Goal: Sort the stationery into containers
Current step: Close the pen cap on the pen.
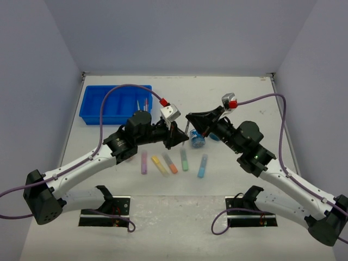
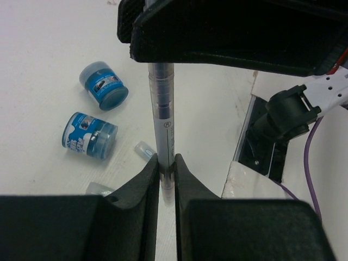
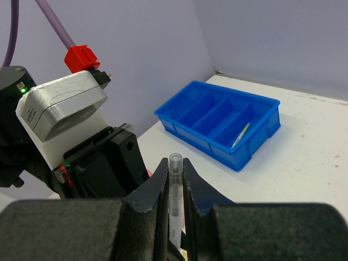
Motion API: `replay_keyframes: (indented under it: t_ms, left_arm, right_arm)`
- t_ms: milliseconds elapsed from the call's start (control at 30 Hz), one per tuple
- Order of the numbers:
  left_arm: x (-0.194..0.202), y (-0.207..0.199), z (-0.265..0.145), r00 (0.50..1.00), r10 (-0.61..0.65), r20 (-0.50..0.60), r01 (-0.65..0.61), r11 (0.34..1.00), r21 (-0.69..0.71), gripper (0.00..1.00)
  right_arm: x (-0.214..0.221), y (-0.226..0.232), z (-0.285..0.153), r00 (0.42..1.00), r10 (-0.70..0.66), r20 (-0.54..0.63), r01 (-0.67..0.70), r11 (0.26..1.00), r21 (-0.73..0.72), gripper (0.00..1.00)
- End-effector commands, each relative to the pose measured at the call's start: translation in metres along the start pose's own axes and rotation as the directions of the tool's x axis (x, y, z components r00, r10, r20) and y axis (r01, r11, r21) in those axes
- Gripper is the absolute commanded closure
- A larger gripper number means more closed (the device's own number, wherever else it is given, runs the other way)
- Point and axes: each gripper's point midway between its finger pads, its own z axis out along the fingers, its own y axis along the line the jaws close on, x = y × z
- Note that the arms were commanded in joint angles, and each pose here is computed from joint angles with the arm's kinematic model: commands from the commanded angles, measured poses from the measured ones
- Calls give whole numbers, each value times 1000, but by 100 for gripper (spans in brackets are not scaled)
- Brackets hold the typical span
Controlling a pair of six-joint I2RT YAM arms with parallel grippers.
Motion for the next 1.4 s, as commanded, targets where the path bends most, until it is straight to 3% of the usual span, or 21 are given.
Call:
replay_keyframes:
  t_ms: [0,267,467,633,1033,1367]
  left_arm:
    - [-157,-30,-46,851,218,478,-219,974,-55,100]
    - [-171,-30,-69,775,366,516,-344,928,-141,100]
    - [-165,-41,-70,738,414,533,-427,898,-108,100]
    - [-156,-42,-62,756,396,522,-428,902,-64,100]
    - [-102,-50,-47,828,300,473,-391,915,104,100]
    - [-87,-56,-36,857,261,445,-377,906,194,98]
  right_arm:
    - [121,-28,-20,919,71,-387,-42,996,84,100]
    - [147,-22,-31,861,115,-495,-93,993,69,100]
    - [152,-15,-32,803,142,-579,-120,990,76,100]
    - [143,-16,-27,819,154,-553,-118,988,100,100]
    - [47,-13,-25,953,141,-268,-103,983,152,100]
    - [25,-9,-25,971,136,-197,-110,984,140,100]
